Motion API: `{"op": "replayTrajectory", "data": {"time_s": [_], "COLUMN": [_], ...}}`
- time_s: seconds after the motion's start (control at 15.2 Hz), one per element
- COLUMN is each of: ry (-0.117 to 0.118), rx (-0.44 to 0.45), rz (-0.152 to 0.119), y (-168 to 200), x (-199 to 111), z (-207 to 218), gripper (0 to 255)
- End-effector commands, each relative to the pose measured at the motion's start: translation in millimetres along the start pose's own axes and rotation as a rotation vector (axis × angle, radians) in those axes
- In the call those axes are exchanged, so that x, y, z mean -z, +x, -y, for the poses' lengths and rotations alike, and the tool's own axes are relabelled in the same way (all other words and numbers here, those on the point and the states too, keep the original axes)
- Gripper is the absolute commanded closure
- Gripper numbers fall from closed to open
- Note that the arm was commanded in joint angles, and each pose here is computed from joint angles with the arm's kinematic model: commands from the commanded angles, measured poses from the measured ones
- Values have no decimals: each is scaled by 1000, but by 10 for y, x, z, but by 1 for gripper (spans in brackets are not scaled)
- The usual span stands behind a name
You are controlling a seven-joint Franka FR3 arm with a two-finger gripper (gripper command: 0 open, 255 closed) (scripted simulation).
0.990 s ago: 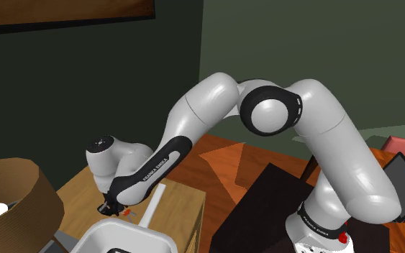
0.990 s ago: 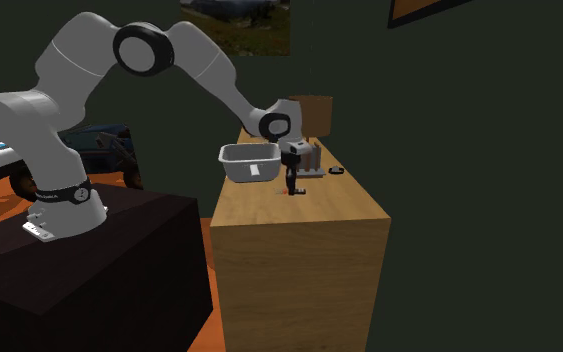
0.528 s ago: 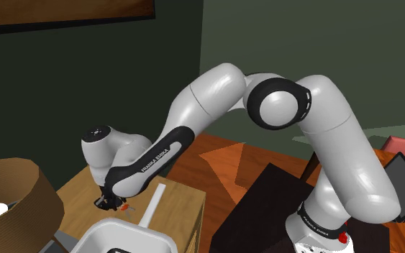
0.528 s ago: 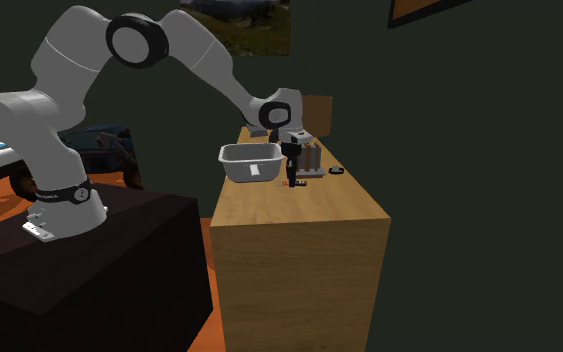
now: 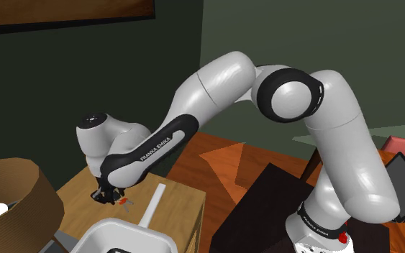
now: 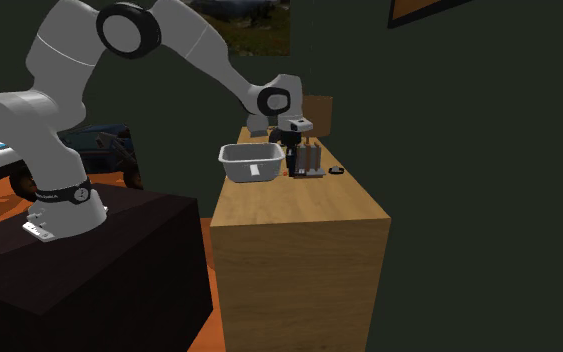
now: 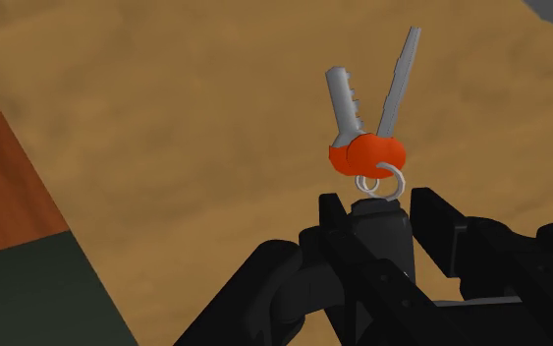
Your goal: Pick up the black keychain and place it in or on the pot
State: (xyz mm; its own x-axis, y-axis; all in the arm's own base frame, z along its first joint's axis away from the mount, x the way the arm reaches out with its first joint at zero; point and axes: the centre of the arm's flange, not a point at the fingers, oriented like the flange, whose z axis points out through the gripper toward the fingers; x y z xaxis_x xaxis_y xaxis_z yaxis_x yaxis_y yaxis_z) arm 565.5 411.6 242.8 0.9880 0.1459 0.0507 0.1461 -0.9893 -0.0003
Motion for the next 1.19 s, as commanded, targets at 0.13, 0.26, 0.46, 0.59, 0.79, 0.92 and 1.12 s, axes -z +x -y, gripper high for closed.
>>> {"op": "replayTrajectory", "data": {"time_s": [0.13,0.26,0.46,0.59,0.79,0.92,1.12], "ry": [0,0,0,0,0,0,0], "rx": [0,0,0,0,0,0,0], "rz": [0,0,0,0,0,0,0], "y": [21,27,35,40,48,53,61], "x": [220,325,483,589,747,852,1011], "z": [3,3,3,3,3,3,3], "gripper": [255,255,255,255,255,255,255]}}
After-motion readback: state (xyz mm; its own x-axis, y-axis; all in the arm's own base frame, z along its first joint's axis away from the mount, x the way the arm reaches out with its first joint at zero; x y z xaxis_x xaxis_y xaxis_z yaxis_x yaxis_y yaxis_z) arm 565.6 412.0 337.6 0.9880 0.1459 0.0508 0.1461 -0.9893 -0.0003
